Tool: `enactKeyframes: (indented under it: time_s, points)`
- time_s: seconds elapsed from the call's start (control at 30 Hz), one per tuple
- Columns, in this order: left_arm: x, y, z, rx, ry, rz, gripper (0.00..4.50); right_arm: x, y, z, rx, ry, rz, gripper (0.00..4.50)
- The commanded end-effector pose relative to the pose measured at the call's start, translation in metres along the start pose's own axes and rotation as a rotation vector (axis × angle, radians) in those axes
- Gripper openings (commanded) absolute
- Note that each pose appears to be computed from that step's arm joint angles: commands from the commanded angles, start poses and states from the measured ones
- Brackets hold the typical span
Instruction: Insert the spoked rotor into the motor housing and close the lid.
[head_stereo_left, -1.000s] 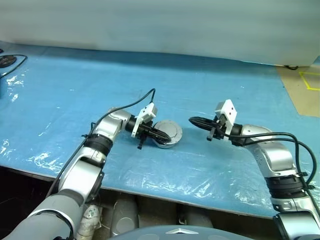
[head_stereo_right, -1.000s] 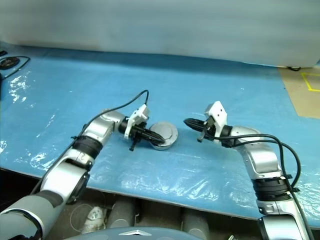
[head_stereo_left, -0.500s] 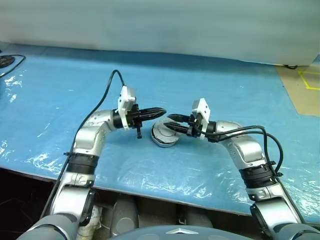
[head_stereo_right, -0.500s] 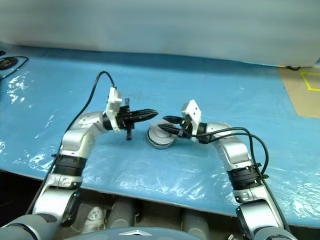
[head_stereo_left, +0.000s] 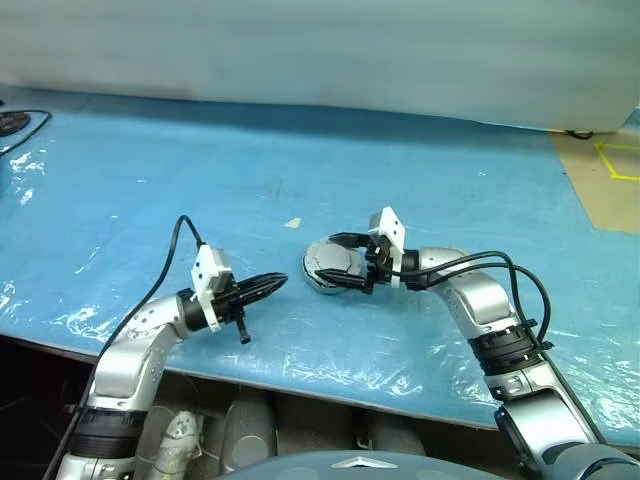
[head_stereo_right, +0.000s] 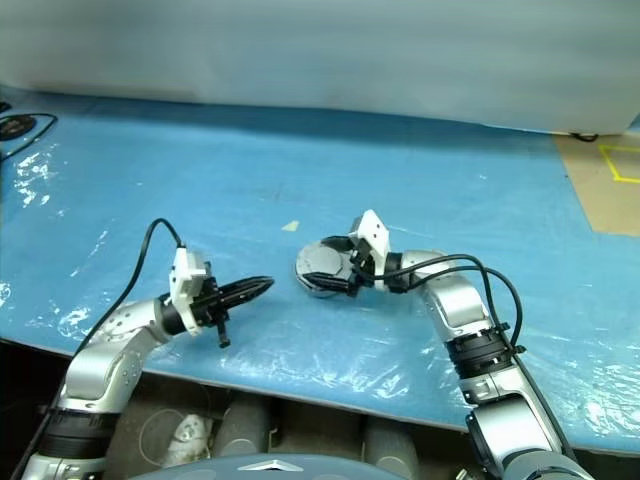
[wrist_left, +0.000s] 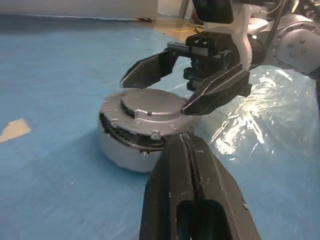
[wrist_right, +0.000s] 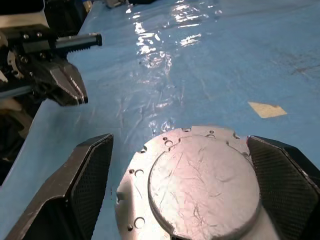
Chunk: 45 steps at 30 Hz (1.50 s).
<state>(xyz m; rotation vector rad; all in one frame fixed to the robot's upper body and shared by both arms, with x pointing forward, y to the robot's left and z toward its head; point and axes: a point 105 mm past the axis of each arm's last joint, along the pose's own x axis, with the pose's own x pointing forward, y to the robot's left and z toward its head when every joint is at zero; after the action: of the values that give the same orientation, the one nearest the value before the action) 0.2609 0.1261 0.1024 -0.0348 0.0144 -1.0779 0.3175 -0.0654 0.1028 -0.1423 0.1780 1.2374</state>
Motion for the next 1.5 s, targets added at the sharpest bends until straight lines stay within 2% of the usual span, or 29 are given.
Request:
enactKeyframes:
  time_s: [0.03,0.13,0.23,0.3,0.33,0.7,0.87,1.13,1.27,1.37,1.5]
  points:
    - [-0.005,-0.003,0.010,0.065,-0.022,0.022,0.00,0.005,-0.005,0.002,-0.069,0.012,-0.018,4.49]
    - [-0.005,-0.003,0.009,0.058,-0.030,0.040,0.00,0.009,-0.008,-0.001,-0.097,0.028,-0.038,4.49]
    - [-0.004,-0.004,0.008,0.058,-0.027,0.042,0.00,0.012,-0.009,-0.008,-0.131,0.059,-0.052,3.88]
    - [-0.004,-0.003,0.008,0.059,-0.028,0.043,0.00,0.013,-0.008,-0.010,-0.143,0.064,-0.054,3.19]
    - [-0.004,-0.003,0.009,0.060,-0.029,0.044,0.00,0.014,-0.008,-0.010,-0.146,0.062,-0.054,2.99]
    - [-0.007,-0.001,0.005,0.060,-0.032,0.073,0.00,0.030,0.005,-0.003,-0.172,0.060,-0.019,3.00]
    - [-0.016,0.002,-0.011,0.091,0.007,0.122,0.00,0.035,0.007,0.000,-0.142,0.062,-0.016,3.00]
    - [-0.016,0.002,-0.030,0.090,0.035,0.159,0.00,0.041,0.010,-0.009,-0.120,0.144,-0.005,3.00]
    - [-0.014,0.002,-0.031,0.084,0.023,0.169,0.00,0.046,0.011,-0.008,-0.111,0.173,-0.023,3.00]
    - [-0.013,0.004,-0.031,0.084,0.019,0.171,0.00,0.051,0.013,0.000,-0.073,0.137,-0.038,3.00]
    - [-0.011,0.004,-0.031,0.086,0.016,0.169,0.00,0.053,0.013,0.000,-0.119,0.127,-0.058,3.00]
